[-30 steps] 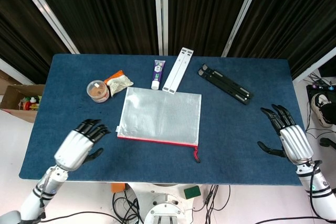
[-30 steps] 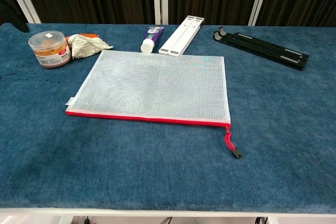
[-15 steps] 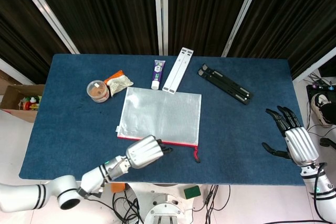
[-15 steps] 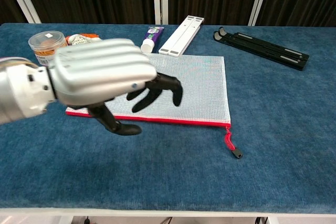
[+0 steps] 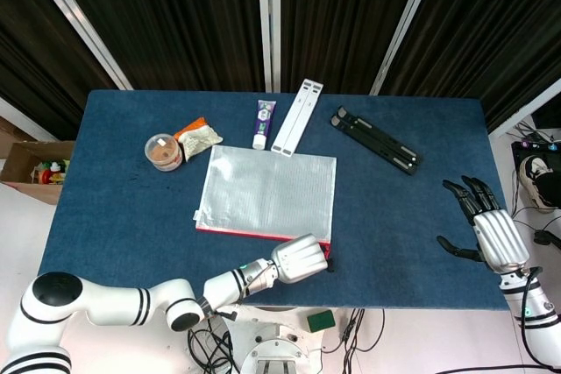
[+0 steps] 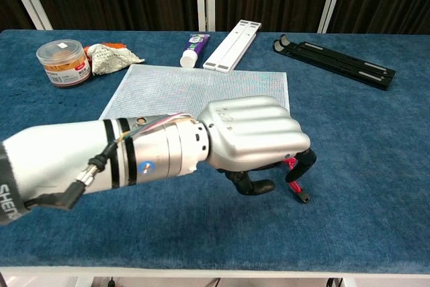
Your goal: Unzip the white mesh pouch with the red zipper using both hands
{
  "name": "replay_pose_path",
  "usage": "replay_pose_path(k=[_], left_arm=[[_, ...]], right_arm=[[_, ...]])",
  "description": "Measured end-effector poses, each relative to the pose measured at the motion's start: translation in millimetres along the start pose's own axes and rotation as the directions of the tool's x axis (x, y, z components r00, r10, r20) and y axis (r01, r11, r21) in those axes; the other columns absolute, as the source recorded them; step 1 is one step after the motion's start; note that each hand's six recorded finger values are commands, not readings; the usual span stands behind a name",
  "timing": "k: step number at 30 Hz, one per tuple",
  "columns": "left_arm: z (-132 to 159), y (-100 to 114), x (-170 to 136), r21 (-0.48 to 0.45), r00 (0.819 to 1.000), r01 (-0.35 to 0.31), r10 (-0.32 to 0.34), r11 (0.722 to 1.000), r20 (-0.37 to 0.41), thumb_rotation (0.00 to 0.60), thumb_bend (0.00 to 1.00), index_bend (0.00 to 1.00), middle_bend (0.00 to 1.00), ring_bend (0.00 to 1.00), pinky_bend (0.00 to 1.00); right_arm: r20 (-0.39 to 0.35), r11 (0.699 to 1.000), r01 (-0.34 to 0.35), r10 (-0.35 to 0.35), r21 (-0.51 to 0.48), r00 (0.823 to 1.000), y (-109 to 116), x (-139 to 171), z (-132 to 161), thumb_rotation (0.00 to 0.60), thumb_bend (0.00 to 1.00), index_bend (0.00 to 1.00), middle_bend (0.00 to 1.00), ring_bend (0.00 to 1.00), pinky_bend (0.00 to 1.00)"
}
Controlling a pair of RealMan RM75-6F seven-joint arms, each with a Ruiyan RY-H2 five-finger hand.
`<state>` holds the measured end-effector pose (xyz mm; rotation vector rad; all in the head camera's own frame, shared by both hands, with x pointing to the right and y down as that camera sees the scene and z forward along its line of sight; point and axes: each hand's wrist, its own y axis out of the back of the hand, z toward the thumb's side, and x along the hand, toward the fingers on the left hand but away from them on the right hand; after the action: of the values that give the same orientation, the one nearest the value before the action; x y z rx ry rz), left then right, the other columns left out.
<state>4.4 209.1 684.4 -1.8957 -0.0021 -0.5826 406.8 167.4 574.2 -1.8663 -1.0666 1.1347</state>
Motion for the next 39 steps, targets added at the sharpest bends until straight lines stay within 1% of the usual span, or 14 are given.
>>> replay_pose_path(k=[5,11,15,26,34,39], left_arm=[[2.6,-5.6,17.5,0.015,1.0,0.006,-0.006,1.0,-0.014,0.6,0.29,0.46,0.88,0.86,1.0],[3.5,-4.8,31.9,0.01,0.999,-0.015,0.016,1.0,-0.046,0.6,0.28,0.48,0.88,0.86,1.0],[3.8,-5.1,36.9,0.014,0.998,-0.018,0.019,1.0,-0.056,0.6,0.28,0.48,0.88,0.86,1.0],[3.0,-13.2,37.5,0.039,0.998,0.006,-0.003,0.999,-0.07,0.6,0.28,0.48,0.88,0.86,1.0],[2.9,-20.3,36.5,0.031,0.997,0.028,-0.025,0.999,-0.078,0.6,0.28,0.49,0.88,0.86,1.0],[4.5,-23.6,35.5,0.033,0.997,0.035,-0.032,0.999,-0.075,0.6,0.33,0.51,0.88,0.86,1.0]], right_arm=[[0.007,1.0,-0.001,0.001,-0.003,1.0,-1.3,0.1,-2.7,0.6,0.19,0.07,0.18,0.0,0.09],[0.015,1.0,0.0,0.0,-0.005,1.0,-1.2,1.7,-6.0,0.6,0.19,0.07,0.18,0.0,0.09],[0.017,1.0,-0.001,0.001,-0.009,1.0,-1.7,2.4,-6.9,0.6,0.19,0.07,0.18,0.0,0.09],[0.024,1.0,-0.002,0.002,-0.016,1.0,-2.6,3.4,-10.5,0.6,0.2,0.07,0.18,0.0,0.09],[0.029,1.0,-0.003,0.003,-0.018,1.0,-3.2,3.1,-11.9,0.6,0.19,0.07,0.18,0.0,0.09],[0.03,1.0,-0.006,0.007,-0.02,1.0,-4.3,2.8,-12.4,0.6,0.19,0.07,0.18,0.0,0.09]])
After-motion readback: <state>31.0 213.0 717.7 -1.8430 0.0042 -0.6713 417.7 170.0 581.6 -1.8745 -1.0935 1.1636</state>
